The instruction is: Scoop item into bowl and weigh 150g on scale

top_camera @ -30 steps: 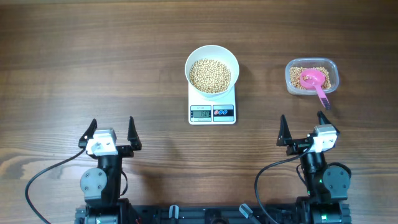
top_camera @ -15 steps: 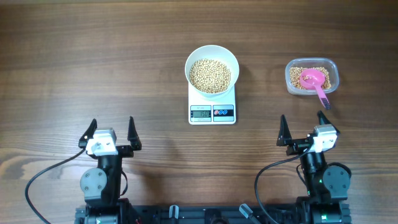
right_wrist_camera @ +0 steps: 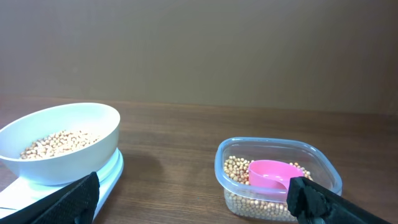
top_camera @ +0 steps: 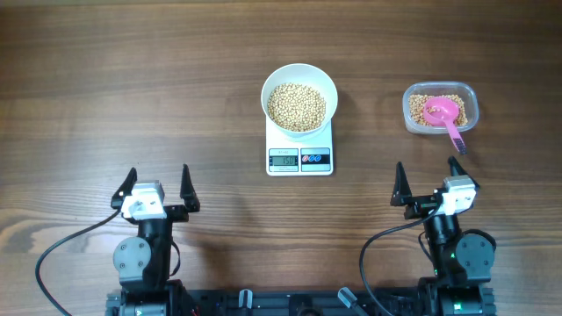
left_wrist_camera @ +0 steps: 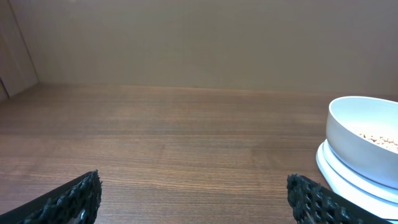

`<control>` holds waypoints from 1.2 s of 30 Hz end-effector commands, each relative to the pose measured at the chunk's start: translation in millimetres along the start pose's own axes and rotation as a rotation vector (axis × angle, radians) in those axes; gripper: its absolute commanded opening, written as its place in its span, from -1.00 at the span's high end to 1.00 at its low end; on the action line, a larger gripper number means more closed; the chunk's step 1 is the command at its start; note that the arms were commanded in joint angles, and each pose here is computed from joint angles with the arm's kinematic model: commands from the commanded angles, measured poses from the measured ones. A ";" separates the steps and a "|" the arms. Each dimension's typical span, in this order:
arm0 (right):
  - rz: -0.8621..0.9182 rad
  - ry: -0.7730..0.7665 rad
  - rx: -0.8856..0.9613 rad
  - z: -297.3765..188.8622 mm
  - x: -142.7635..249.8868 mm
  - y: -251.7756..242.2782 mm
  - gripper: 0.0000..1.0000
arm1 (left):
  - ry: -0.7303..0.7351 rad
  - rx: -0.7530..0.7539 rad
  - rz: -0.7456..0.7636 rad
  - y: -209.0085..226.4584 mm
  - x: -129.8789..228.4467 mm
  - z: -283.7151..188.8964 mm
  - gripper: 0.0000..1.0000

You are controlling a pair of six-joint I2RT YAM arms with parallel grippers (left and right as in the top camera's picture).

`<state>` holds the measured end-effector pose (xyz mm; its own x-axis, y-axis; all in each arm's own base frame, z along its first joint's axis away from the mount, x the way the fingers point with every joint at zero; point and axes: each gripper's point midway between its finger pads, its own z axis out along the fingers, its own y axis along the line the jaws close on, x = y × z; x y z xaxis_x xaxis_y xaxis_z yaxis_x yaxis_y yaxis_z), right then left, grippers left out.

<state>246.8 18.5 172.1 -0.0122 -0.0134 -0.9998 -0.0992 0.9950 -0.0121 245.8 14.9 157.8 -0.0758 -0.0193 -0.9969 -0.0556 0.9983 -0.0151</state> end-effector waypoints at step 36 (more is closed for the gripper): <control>-0.013 -0.015 0.014 -0.9 -3.2 -2.3 -0.99 | 0.002 0.069 -0.122 -16.1 1.2 -0.6 -1.00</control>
<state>246.8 18.5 172.1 -0.0122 -0.0137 -0.9998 -0.0992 0.9950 -0.0125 246.3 1.5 157.7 -0.0766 -0.1321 -0.9883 -0.0090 0.9912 -0.1318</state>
